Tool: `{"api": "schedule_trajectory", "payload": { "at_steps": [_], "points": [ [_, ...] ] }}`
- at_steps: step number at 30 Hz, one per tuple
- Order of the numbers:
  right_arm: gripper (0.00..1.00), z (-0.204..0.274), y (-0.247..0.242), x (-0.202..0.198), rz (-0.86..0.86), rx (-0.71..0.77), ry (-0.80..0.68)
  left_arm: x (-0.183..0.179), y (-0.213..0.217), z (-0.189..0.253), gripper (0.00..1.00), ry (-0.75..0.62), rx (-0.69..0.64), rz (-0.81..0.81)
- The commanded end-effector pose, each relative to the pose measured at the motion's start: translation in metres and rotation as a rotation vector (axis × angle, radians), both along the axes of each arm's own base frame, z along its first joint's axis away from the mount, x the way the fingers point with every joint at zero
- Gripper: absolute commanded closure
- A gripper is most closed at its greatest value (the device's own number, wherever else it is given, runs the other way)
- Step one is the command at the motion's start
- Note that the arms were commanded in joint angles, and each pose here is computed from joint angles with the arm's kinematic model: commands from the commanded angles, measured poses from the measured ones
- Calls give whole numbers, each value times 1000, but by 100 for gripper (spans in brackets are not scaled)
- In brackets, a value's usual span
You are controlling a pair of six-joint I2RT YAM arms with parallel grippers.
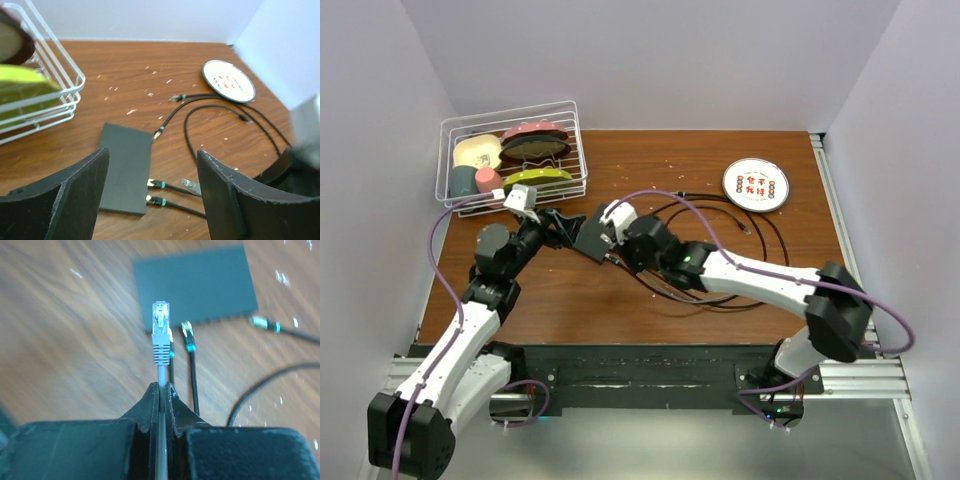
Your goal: Insert the plug into the switch port
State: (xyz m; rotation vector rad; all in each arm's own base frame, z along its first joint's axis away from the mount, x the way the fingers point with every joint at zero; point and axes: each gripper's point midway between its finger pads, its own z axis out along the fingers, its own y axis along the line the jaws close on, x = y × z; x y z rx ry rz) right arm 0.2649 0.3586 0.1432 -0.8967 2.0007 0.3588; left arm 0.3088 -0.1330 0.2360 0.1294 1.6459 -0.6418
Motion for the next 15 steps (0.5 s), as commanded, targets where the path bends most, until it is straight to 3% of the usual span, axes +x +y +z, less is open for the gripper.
{"api": "schedule_trajectory", "payload": {
  "at_steps": [1, 2, 3, 7, 12, 15],
  "points": [
    [100, 37, 0, -10, 209, 201, 33, -15, -14, 37, 24, -167, -16, -109],
    [100, 43, -14, 2, 204, 240, 38, -19, -18, 40, 24, -176, -27, -134],
    [100, 46, -12, -13, 308, 298, 79, -22, -21, 45, 25, -209, -38, -159],
    [100, 84, -32, -29, 453, 455, 50, -48, -44, 58, 25, -290, -65, -342],
    [100, 104, -29, -75, 711, 524, 100, -77, -62, 68, 25, -378, -80, -531],
    [100, 108, -29, -85, 762, 540, 122, -85, -69, 69, 24, -387, -84, -605]
  ]
}}
